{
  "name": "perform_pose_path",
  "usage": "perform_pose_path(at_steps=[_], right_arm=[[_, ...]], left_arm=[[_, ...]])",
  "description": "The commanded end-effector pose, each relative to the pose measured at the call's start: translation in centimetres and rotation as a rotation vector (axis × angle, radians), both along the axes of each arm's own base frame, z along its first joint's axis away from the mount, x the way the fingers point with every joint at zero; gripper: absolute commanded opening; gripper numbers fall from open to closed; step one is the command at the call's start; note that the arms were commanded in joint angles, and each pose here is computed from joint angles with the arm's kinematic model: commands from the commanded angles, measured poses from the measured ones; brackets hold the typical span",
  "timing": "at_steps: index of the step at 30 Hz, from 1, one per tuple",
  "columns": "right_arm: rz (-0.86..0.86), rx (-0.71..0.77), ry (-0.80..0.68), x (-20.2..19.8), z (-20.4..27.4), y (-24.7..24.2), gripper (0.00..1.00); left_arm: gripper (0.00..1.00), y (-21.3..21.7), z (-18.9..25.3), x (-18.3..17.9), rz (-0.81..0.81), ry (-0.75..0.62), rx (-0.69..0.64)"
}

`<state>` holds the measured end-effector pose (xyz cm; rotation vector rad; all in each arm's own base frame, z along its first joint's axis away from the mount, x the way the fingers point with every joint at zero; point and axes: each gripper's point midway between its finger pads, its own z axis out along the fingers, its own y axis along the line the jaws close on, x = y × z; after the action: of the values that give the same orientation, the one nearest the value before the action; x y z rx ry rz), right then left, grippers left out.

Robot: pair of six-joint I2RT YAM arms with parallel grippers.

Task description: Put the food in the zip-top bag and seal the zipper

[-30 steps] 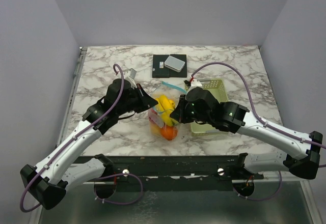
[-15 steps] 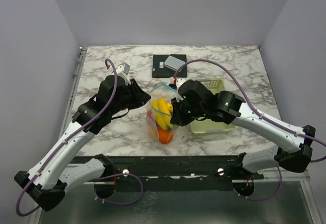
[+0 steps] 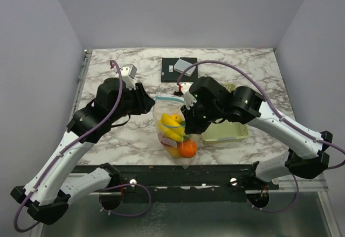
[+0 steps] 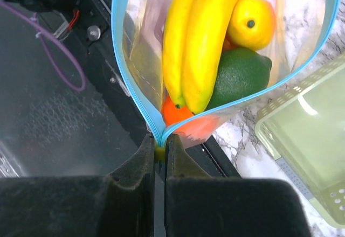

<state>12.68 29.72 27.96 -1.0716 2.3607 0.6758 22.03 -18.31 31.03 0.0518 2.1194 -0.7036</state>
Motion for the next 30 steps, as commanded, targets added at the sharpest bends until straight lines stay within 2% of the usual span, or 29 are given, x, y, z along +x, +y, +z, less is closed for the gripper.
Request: perform_pose_path(at_steps=[1,7,12,19,30], right_arm=[[0.175,-0.006,0.007,-2.3,1.2,-0.1,0.01],[0.296,0.006,-0.013,-4.0,2.3,0.2,0.01],[0.387,0.056,-0.007,-5.4,3.5,0.4,0.01],[0.530,0.145,0.012,-7.8,5.3,1.0,0.01],[0.715,0.248,0.029,-11.4,7.6,2.3,0.01]], left_arm=[[0.43,0.6,2.9,-1.1,-0.086,-0.120,0.039],[0.50,-1.6,5.0,-3.5,-0.314,-0.208,-0.007],[0.52,-3.2,6.9,-6.0,-0.502,-0.287,-0.056],[0.64,-4.5,8.8,-9.6,-0.725,-0.415,-0.145],[0.75,-6.7,8.1,-12.8,-1.016,-0.422,-0.268]])
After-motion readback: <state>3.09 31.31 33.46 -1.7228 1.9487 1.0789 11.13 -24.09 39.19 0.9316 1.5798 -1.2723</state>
